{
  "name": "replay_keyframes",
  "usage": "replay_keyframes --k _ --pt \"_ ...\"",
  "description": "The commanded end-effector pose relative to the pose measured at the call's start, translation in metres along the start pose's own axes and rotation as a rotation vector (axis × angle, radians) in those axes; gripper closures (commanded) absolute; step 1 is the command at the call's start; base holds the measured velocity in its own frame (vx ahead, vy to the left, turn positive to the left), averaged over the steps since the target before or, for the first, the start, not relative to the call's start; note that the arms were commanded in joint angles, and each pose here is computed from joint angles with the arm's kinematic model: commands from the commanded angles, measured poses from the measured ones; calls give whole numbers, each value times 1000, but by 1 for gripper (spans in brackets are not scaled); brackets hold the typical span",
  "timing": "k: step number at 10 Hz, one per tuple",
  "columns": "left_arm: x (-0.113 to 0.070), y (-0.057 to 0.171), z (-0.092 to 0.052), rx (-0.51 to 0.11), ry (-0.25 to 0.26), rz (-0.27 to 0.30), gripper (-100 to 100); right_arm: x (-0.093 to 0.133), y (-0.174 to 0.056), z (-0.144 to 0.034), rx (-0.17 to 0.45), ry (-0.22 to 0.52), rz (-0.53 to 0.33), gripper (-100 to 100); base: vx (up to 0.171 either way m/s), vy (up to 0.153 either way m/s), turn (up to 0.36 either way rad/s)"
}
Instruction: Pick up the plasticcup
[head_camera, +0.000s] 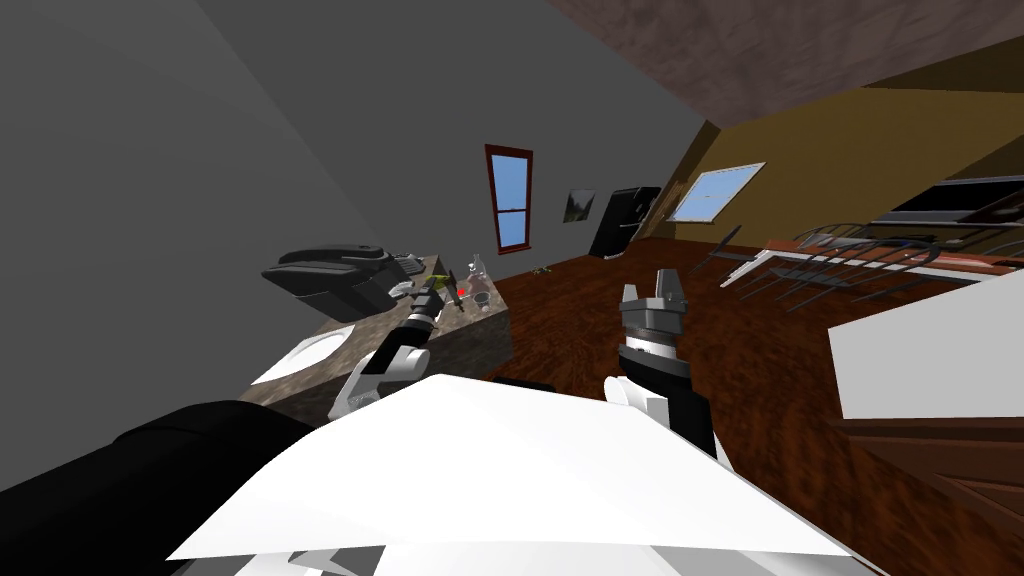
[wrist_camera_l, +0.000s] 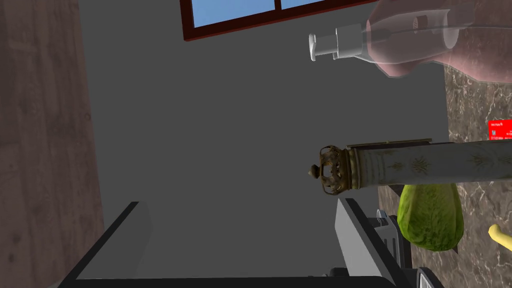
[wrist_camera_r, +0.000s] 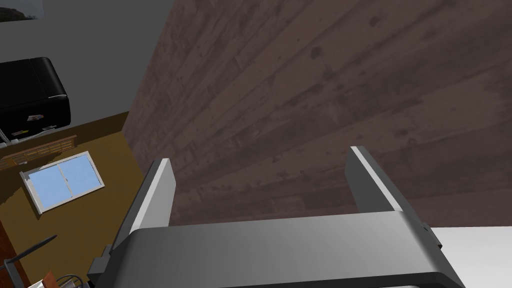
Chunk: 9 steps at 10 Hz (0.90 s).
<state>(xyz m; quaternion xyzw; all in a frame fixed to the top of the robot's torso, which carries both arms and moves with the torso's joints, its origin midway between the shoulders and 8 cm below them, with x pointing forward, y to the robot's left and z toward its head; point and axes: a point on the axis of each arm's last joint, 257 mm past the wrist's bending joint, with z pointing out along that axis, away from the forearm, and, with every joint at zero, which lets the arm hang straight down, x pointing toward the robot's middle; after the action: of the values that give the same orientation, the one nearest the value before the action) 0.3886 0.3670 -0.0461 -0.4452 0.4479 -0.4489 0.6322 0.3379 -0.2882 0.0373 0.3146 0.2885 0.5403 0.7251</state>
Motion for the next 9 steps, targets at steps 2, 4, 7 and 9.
replay_keyframes --k 2,4,7,9 --pt "-4 11 0 -50 -4 -6 -100 0 0 0 0 0 0 0 -17 -1 -10" --pt "-8 18 1 -98 -6 -17 -100 0 0 0 0 0 0 0 -18 -3 -38" --pt "-13 27 1 -153 -8 -27 -100 0 0 0 0 0 0 0 -16 -3 -24" --pt "-16 31 1 -187 -7 -37 -100 0 0 0 0 0 0 0 -12 -4 -24"
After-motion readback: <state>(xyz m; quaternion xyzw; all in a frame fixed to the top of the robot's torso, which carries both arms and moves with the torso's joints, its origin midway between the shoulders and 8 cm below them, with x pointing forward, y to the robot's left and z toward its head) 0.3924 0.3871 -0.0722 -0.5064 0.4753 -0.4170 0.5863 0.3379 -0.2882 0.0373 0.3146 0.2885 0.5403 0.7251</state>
